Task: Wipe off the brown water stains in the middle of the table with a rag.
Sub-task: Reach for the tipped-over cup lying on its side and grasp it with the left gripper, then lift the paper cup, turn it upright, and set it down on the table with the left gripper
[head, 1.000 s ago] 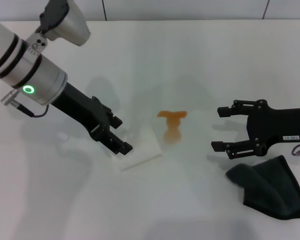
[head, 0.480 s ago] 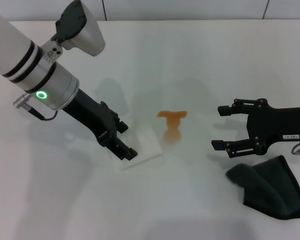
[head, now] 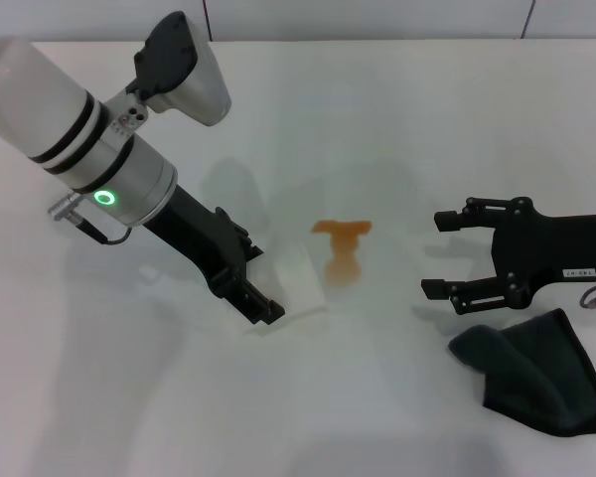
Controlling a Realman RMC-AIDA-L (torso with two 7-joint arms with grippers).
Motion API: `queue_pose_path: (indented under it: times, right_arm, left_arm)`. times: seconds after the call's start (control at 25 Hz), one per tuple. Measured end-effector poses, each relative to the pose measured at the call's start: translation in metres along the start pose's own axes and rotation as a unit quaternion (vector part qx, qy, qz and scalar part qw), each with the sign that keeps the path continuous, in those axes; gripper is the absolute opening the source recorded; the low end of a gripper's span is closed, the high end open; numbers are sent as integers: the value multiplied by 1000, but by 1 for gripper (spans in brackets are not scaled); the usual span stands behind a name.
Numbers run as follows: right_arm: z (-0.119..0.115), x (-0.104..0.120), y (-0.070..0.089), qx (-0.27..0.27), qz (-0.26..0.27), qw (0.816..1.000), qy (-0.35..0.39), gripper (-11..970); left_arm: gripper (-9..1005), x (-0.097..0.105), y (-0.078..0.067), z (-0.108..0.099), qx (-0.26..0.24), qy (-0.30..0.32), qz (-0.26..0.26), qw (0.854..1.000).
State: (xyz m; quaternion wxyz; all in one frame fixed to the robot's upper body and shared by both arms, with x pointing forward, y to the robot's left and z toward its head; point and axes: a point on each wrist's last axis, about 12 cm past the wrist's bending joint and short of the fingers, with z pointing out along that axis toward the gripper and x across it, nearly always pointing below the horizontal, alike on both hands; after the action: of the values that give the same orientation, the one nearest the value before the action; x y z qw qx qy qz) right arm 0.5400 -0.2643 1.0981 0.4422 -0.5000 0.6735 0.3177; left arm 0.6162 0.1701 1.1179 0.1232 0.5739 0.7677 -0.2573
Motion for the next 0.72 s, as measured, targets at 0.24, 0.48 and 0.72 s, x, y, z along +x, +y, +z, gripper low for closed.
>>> queue_pose_path:
  times: [0.24, 0.48, 0.72]
  right_arm:
    - [0, 0, 0, 0, 0, 1000, 0, 858]
    - [0, 0, 0, 0, 1, 1000, 0, 858]
    - [0, 1, 1, -2, 1, 1000, -1, 858]
  left_arm:
    - [833, 1, 1, 1, -3, 1, -3, 1000]
    - [830, 1, 2, 1, -8, 0, -8, 1000]
    - [775, 1, 2, 0, -11, 0, -14, 1000]
